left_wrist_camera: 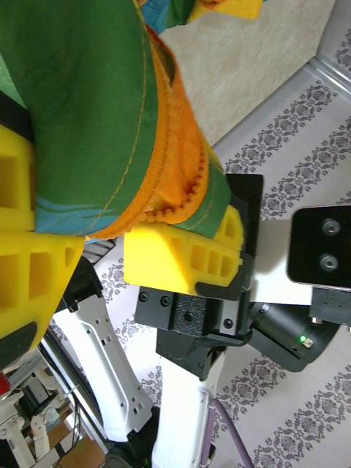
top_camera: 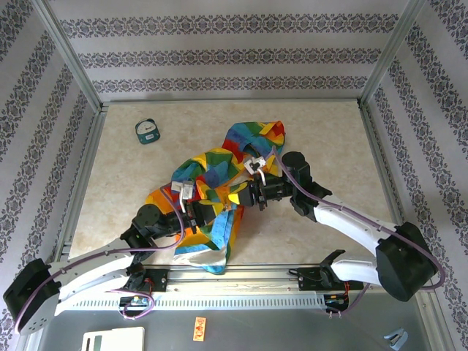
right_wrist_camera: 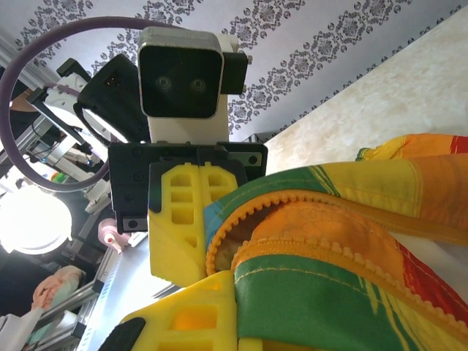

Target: Zip up the jacket

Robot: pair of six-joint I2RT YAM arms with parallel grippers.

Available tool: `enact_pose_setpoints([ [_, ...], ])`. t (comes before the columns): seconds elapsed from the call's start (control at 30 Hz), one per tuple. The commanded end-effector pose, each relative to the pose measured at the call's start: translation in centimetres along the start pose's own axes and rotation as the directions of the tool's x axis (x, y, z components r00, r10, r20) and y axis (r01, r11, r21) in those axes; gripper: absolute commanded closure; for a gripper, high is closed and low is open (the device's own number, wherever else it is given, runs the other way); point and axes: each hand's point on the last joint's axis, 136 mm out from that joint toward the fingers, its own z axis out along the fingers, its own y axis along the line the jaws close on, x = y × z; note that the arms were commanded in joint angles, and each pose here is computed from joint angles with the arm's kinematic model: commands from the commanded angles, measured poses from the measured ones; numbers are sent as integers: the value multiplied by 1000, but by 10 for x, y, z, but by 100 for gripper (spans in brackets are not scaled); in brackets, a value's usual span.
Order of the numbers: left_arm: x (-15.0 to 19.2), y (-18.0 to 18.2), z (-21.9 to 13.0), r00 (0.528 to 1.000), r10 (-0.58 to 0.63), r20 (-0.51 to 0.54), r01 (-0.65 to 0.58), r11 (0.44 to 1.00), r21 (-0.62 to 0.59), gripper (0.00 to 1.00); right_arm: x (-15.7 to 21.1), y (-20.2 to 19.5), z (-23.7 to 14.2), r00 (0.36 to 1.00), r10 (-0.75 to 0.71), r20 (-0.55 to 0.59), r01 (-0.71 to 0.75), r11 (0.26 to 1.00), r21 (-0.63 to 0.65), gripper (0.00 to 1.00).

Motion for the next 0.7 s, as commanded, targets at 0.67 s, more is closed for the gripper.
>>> enact_pose_setpoints([
  [0.67, 17, -3, 12, 985, -56, -162, 56, 998, 0, 100, -19, -6, -5, 985, -152, 84, 146, 986, 76, 100],
])
